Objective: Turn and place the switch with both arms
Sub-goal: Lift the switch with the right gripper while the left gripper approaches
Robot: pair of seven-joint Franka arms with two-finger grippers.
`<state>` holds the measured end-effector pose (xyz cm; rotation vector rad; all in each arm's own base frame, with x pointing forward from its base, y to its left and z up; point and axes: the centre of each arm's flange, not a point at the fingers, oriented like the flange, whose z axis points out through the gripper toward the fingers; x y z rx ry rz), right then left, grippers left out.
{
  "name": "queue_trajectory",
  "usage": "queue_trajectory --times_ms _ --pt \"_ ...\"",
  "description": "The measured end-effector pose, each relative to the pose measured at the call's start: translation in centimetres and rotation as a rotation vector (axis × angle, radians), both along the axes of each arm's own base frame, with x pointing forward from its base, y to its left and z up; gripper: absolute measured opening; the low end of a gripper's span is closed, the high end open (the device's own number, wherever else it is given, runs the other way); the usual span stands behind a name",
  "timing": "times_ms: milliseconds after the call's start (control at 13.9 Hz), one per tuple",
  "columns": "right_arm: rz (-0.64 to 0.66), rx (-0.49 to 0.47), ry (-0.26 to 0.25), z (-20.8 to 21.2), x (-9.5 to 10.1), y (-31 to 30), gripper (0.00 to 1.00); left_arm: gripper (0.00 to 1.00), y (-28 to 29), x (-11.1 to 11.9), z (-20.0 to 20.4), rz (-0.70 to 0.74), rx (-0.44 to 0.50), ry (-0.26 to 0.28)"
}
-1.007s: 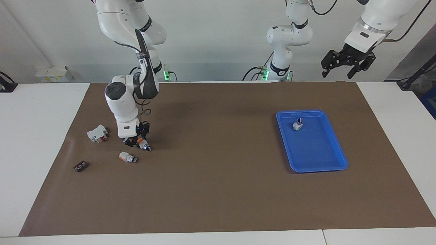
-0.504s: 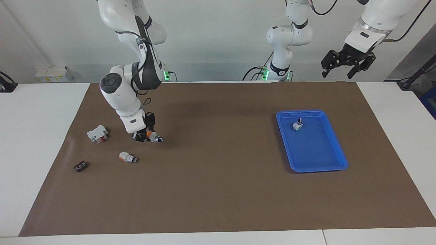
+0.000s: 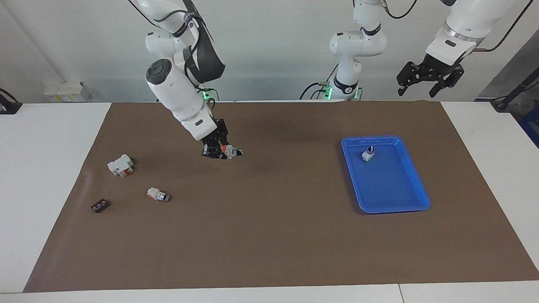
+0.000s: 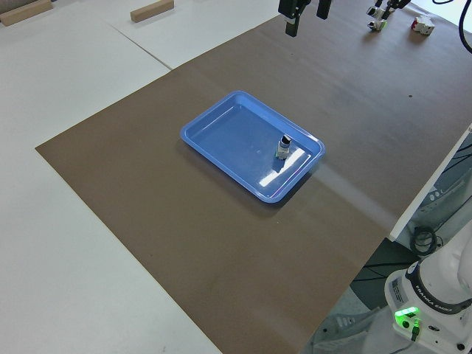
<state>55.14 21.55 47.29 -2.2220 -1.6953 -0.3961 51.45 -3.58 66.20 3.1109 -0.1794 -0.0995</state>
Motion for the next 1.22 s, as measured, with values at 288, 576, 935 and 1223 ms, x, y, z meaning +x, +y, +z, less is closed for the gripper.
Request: queue_trajectory --times_ms 288,576,935,1223 --pt "0.046 0.072 0.011 1.5 -2.1 5.7 0.41 1.00 -0.9 0.1 -0.8 0.020 -0.001 -0.014" --pt "0.041 0.090 0.034 2.7 -5.0 11.6 0.41 0.98 -4.0 -0.4 -0.6 0.134 -0.141 0.011" --pt "0.042 0.189 -0.004 9.1 -6.9 14.2 0.41 0.84 -9.6 -1.2 -0.2 0.373 -0.312 0.089" --pt "0.072 0.209 -0.028 13.2 -9.7 14.2 0.41 0.59 -11.1 -2.2 -1.0 0.592 -0.426 0.220"
